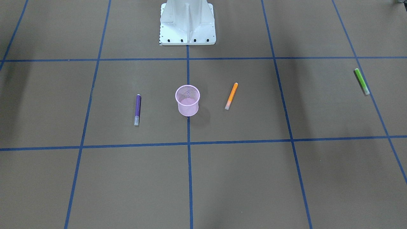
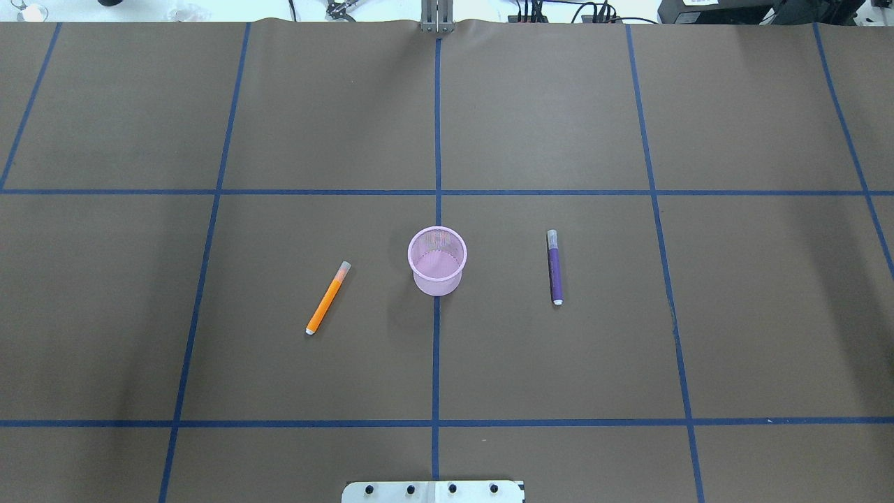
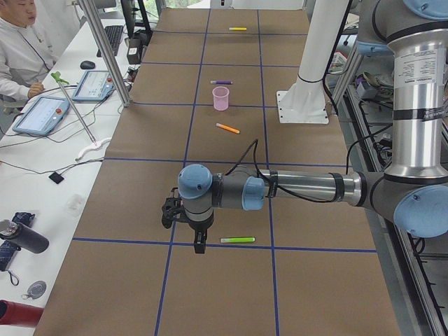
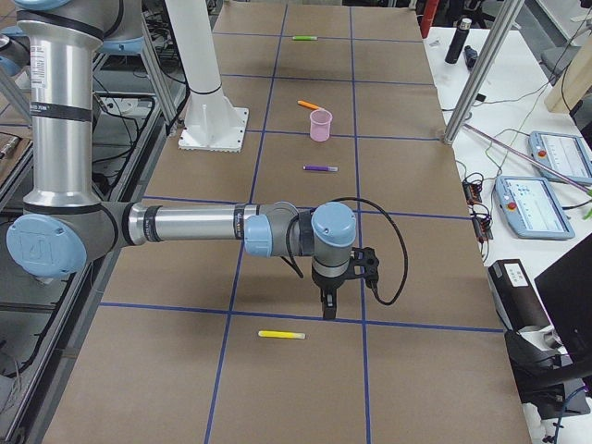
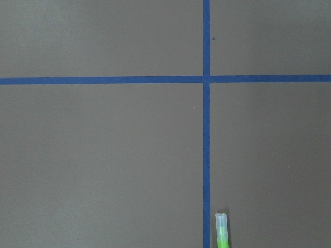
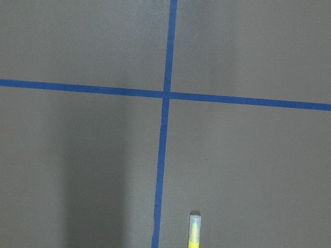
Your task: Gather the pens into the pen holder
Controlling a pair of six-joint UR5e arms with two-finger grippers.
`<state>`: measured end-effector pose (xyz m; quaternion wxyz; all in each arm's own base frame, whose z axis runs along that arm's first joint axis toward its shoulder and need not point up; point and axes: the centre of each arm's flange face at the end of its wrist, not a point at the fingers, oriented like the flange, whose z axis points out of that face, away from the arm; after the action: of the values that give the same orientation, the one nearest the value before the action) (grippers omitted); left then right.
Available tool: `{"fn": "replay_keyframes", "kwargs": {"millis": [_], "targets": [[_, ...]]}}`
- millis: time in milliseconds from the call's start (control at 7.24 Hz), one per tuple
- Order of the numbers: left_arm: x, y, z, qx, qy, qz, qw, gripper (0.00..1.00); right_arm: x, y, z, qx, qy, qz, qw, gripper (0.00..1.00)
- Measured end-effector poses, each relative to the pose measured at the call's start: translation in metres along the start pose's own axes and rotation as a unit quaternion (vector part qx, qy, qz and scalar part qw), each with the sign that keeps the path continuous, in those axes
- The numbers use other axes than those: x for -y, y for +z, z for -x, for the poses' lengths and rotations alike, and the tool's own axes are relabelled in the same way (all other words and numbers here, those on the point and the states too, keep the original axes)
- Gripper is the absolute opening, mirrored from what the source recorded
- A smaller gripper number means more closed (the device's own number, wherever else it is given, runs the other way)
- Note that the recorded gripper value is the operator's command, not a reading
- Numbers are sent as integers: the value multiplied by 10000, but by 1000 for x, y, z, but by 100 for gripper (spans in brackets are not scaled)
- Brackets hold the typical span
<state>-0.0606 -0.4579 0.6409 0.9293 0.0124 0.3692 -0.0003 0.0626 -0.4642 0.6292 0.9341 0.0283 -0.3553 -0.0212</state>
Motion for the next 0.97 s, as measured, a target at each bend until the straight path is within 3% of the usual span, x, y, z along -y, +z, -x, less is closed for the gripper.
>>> {"fn": "replay_keyframes", "kwargs": {"millis": [553, 967], "targets": [[2, 2, -6, 6, 93, -9, 10000, 100, 2, -3, 3, -6, -102, -91, 9999, 100], [13, -7, -14, 37, 170, -112, 9998, 100, 11, -15, 13, -24, -523, -584, 9969, 100]]}}
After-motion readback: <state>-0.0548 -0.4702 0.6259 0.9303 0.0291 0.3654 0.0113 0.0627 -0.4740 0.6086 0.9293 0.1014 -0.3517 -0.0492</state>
